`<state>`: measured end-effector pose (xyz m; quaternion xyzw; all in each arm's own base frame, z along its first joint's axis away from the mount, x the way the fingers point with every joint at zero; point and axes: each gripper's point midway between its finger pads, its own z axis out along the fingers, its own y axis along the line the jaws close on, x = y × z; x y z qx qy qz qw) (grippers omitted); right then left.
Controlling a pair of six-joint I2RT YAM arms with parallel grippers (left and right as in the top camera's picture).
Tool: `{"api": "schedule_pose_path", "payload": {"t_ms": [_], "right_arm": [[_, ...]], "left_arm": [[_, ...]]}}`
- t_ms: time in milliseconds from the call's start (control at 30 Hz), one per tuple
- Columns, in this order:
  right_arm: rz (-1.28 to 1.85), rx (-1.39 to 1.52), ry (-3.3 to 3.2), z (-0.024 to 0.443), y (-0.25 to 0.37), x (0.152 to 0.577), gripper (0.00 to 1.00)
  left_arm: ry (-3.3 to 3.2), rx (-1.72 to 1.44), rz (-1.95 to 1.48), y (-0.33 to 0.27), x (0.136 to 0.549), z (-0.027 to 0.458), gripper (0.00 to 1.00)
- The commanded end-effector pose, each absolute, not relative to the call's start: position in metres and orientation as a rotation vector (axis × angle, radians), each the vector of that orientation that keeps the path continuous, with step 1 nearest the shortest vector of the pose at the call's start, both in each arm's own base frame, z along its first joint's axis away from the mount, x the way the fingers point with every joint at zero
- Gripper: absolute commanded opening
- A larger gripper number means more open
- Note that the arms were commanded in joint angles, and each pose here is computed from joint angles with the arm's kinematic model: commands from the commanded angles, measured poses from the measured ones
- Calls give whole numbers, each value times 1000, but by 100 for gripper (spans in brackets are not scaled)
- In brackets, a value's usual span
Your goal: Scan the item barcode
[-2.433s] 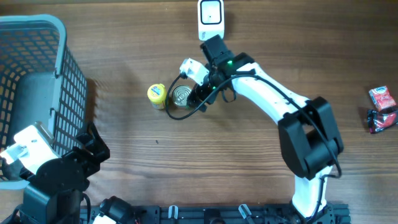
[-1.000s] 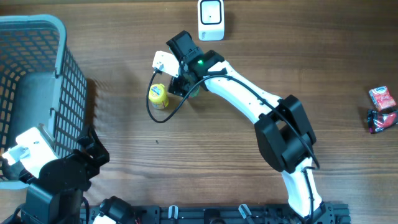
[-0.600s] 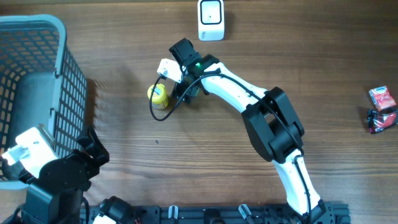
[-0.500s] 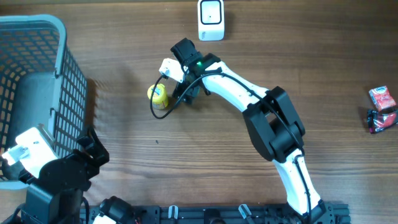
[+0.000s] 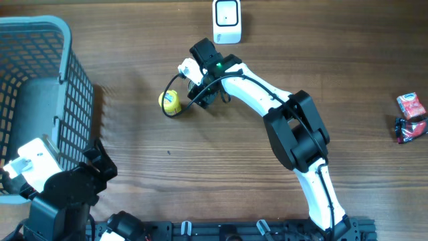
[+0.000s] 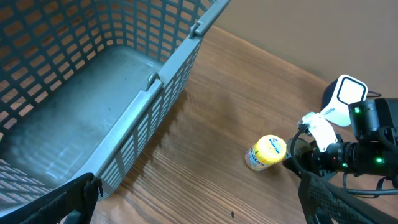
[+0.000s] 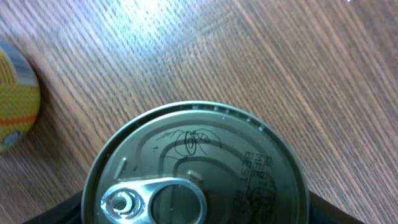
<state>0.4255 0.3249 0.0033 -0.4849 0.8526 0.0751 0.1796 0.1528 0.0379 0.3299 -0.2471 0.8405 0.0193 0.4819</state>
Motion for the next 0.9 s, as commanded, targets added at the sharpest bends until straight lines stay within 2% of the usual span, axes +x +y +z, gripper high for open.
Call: {"api": "schedule_pose_path", "payload": {"t_ms": [0,133,300,567,633,867], "right_arm": [[257,-1303,2469,-5,327,422,77],[258,-1289,2466,-4,328,424,66],[260,-1261,2472,-1,328,425,64],[148,-1169,2573,39,293,418,66],[141,-1165,2628,46,283,406,66],[80,-1470,2815,44,240,342,66]], "left_arm": [[2045,-600,57,39,153,330,100],[2045,-600,57,39,153,330,100],[2046,-600,56,39,153,330,100],[2045,-600,56,39,153,330,100],[2045,-600,56,39,153,330,100],[2053,-596,43,37,153,329,100]]}}
